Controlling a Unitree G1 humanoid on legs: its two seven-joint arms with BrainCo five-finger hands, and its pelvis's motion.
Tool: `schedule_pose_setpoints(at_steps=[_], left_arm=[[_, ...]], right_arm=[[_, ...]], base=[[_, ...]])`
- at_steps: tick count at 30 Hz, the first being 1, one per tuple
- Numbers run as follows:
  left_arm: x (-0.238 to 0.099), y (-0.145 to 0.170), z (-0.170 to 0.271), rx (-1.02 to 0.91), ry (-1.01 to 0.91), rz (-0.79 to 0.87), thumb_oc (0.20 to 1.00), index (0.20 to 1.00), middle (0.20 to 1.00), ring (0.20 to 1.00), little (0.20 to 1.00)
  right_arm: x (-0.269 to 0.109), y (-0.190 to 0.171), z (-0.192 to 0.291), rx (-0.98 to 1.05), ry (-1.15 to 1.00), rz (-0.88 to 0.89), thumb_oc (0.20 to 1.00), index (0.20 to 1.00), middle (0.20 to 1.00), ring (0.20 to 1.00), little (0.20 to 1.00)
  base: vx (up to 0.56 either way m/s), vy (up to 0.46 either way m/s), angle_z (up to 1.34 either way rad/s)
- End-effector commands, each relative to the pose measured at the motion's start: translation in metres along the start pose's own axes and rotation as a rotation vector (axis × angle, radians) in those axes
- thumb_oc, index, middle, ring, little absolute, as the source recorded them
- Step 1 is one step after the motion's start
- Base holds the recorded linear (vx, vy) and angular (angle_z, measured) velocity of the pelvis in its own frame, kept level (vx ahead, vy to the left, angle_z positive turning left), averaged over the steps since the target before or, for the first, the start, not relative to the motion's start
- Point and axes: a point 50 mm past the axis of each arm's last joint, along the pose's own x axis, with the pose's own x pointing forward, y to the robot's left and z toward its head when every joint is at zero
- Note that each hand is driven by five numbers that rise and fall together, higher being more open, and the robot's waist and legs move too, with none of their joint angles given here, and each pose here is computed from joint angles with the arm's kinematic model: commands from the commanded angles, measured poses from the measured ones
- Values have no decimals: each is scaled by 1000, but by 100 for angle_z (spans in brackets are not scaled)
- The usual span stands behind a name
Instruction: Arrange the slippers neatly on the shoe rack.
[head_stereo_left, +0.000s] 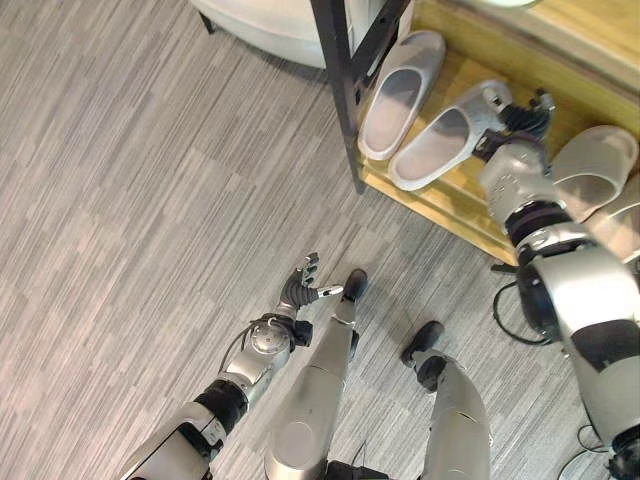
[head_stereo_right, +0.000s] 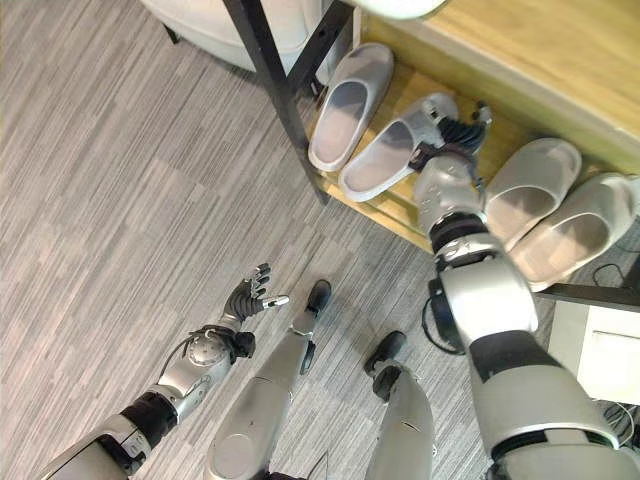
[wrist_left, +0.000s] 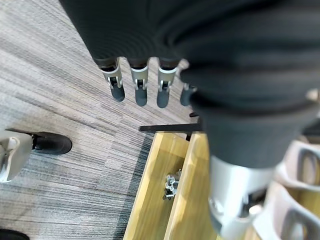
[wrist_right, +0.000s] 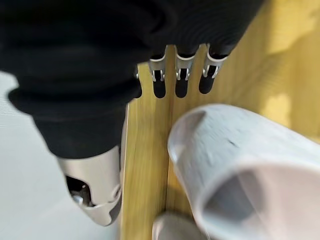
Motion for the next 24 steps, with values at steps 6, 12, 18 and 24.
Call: schedule_pose_setpoints(at_steps=[6, 12, 18, 24], left_arm=[[-3, 8, -16, 9, 46, 82, 1000, 1000, 1000, 1000, 1000], [-20, 20, -41, 34, 125, 114, 1000, 1000, 1000, 1000, 1000], [-43, 35, -61, 276, 184, -30, 1000, 1000, 1000, 1000, 1000], [-40, -10, -15, 697, -48, -540, 1000, 1000, 1000, 1000, 1000]], right_arm=[[-60, 8, -76, -107, -26, 224, 1000, 1000, 1000, 1000, 1000], [-128, -35, -153, -283, 126, 455, 1000, 1000, 1000, 1000, 1000], [-179, -128, -191, -455, 314, 581, 1000, 1000, 1000, 1000, 1000], [-203, -192, -208, -576, 498, 553, 1000, 1000, 1000, 1000, 1000]], base=[[35, -12, -33], [75, -19, -23], [102, 7, -17], [77, 4, -42]])
